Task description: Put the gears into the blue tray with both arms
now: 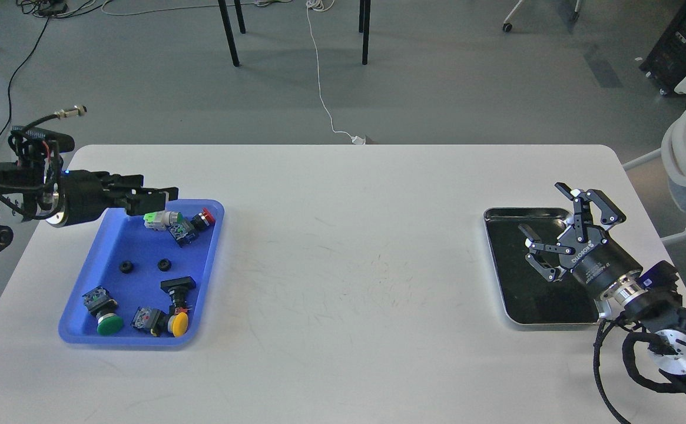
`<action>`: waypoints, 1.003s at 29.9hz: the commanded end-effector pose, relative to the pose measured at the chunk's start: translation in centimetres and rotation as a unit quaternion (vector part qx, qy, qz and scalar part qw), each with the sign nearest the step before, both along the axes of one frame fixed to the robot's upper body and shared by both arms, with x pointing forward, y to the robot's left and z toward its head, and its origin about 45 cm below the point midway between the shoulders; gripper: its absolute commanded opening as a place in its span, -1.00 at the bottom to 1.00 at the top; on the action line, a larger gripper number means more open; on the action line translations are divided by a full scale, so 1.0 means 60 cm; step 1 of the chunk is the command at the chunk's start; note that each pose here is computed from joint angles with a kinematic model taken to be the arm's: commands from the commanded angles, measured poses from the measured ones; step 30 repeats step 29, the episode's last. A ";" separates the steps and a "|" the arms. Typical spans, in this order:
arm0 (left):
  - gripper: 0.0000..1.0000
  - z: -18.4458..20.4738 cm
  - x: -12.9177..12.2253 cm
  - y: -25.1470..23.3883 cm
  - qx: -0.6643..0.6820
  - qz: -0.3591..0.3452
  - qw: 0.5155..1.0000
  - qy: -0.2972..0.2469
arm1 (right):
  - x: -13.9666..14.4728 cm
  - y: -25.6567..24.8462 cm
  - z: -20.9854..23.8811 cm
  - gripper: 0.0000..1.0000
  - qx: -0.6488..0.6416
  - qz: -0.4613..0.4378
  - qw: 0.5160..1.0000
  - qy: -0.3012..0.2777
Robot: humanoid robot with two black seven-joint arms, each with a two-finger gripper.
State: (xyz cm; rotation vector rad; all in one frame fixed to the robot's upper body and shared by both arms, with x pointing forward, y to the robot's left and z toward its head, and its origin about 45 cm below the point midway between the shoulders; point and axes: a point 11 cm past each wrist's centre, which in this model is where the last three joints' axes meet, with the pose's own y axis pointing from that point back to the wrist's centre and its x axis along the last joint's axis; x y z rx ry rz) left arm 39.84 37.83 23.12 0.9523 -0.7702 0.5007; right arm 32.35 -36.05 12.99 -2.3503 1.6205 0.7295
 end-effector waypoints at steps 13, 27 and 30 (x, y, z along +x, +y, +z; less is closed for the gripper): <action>0.96 0.020 0.007 -0.146 -0.597 0.148 0.788 0.035 | 0.062 0.035 0.043 0.92 -0.034 -0.040 0.998 -0.030; 0.96 -0.128 -0.079 -0.134 -0.698 0.281 0.650 0.108 | 0.062 0.049 0.043 0.98 -0.036 -0.047 0.998 -0.028; 0.96 -0.128 -0.079 -0.134 -0.698 0.280 0.650 0.107 | 0.062 0.049 0.043 0.98 -0.035 -0.046 0.998 -0.028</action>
